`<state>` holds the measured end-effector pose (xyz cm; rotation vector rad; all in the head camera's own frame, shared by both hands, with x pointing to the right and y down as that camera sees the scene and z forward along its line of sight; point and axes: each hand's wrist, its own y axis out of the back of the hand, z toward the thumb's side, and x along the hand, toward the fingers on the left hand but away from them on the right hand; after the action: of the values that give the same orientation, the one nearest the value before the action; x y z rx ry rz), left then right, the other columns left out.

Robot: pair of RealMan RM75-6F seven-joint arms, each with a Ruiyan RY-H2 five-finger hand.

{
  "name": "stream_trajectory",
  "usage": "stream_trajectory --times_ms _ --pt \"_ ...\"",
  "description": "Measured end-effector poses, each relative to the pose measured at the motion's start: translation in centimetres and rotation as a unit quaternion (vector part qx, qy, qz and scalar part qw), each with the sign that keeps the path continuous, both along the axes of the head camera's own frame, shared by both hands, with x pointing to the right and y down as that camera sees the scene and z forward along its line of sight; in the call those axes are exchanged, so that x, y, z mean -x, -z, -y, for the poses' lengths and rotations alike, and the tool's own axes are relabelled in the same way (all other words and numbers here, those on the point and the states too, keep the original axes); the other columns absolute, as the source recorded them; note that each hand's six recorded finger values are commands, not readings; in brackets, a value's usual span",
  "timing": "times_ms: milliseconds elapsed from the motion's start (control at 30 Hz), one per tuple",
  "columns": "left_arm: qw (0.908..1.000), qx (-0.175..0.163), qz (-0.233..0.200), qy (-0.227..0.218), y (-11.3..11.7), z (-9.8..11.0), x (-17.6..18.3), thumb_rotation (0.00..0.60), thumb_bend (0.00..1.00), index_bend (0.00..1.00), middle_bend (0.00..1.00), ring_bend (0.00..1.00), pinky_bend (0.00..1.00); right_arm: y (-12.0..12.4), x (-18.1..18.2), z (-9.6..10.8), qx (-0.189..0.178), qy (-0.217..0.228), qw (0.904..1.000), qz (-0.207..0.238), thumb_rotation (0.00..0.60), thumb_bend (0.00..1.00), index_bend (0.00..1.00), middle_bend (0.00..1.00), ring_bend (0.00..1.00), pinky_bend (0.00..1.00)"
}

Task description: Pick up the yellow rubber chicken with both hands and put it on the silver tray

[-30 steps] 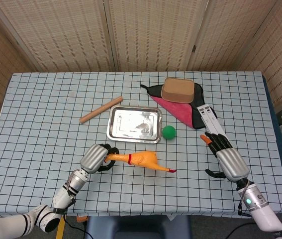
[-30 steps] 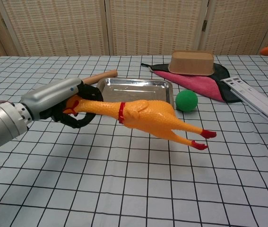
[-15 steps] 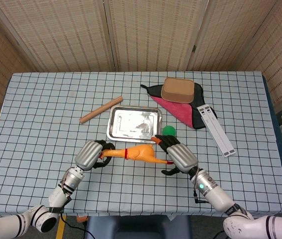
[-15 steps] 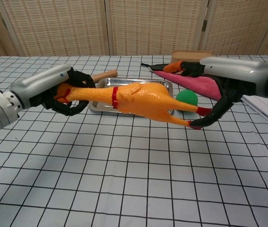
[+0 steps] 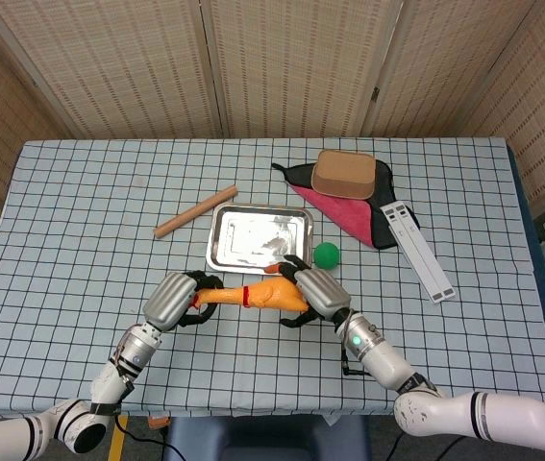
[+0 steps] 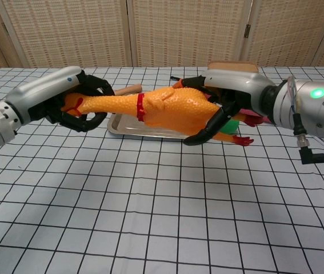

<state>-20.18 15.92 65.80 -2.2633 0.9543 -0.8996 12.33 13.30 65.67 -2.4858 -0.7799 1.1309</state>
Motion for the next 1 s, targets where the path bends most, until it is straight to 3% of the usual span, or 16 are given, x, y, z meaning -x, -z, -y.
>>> stream_trajectory --times_ms 67,167,433,567,600,633,667,733,767,833,867,1000 --pt "1.0000 -0.001 -0.001 -0.003 0.1 -0.1 -0.2 0.600 0.73 0.78 0.61 0.46 0.57 0.3 0.2 0.2 -0.009 -0.006 0.9999 0.009 0.600 0.17 0.70 0.49 0.57 0.83" --pt "1.0000 -0.001 0.002 -0.005 0.2 -0.3 -0.1 0.600 0.73 0.78 0.61 0.46 0.57 0.8 0.5 0.5 -0.031 -0.009 0.9993 0.020 0.600 0.27 0.92 0.67 0.77 1.00" --pt "0.9999 -0.007 0.014 -0.002 0.0 -0.1 0.5 0.600 0.73 0.79 0.61 0.46 0.57 1.9 0.5 0.2 -0.063 0.007 0.9974 0.034 0.600 0.41 0.95 0.73 0.92 1.00" --pt "0.9998 -0.007 0.018 -0.003 -0.1 -0.1 0.8 0.600 0.73 0.78 0.61 0.46 0.57 2.4 0.1 0.0 -0.067 0.006 0.9969 0.040 0.600 0.41 0.95 0.75 0.92 1.00" --pt "0.9998 -0.007 0.018 -0.003 -0.1 -0.1 0.8 0.600 0.73 0.79 0.61 0.46 0.57 2.5 0.1 0.0 -0.068 0.002 0.9968 0.043 0.600 0.41 0.91 0.74 0.88 1.00" --pt "0.9998 -0.007 0.017 -0.003 0.0 -0.1 0.8 0.600 0.73 0.78 0.61 0.46 0.57 2.6 0.1 0.1 -0.067 -0.002 0.9966 0.047 0.600 0.38 0.80 0.69 0.77 0.96" --pt "0.9998 -0.007 0.016 -0.003 0.0 -0.1 0.8 0.600 0.73 0.78 0.61 0.46 0.57 2.6 0.1 0.0 -0.065 -0.004 0.9967 0.049 0.600 0.33 0.57 0.57 0.57 0.83" --pt "0.9999 -0.007 0.015 -0.003 0.1 -0.2 0.9 0.600 0.73 0.79 0.61 0.46 0.57 2.5 0.0 -0.2 -0.056 0.000 0.9972 0.050 0.600 0.25 0.22 0.31 0.28 0.55" --pt "0.9999 -0.007 0.015 -0.003 0.1 -0.1 0.9 0.600 0.73 0.79 0.61 0.46 0.57 2.4 0.0 -0.3 -0.048 0.006 0.9977 0.048 0.600 0.22 0.09 0.18 0.15 0.39" --pt "0.9998 -0.007 0.017 -0.003 0.2 -0.1 1.0 0.600 0.73 0.78 0.61 0.46 0.57 2.1 -0.1 -0.6 -0.035 0.017 0.9983 0.044 0.600 0.15 0.00 0.02 0.01 0.15" --pt "0.9998 -0.007 0.017 -0.003 0.2 -0.1 1.0 0.600 0.73 0.78 0.61 0.46 0.57 2.0 -0.3 -0.6 -0.027 0.023 0.9986 0.041 0.600 0.13 0.00 0.00 0.00 0.07" --pt "0.9999 -0.002 0.016 0.000 0.2 -0.2 1.2 0.600 0.73 0.78 0.61 0.46 0.57 2.1 -0.4 -0.7 -0.009 0.026 0.9985 0.047 0.600 0.07 0.00 0.00 0.00 0.00"
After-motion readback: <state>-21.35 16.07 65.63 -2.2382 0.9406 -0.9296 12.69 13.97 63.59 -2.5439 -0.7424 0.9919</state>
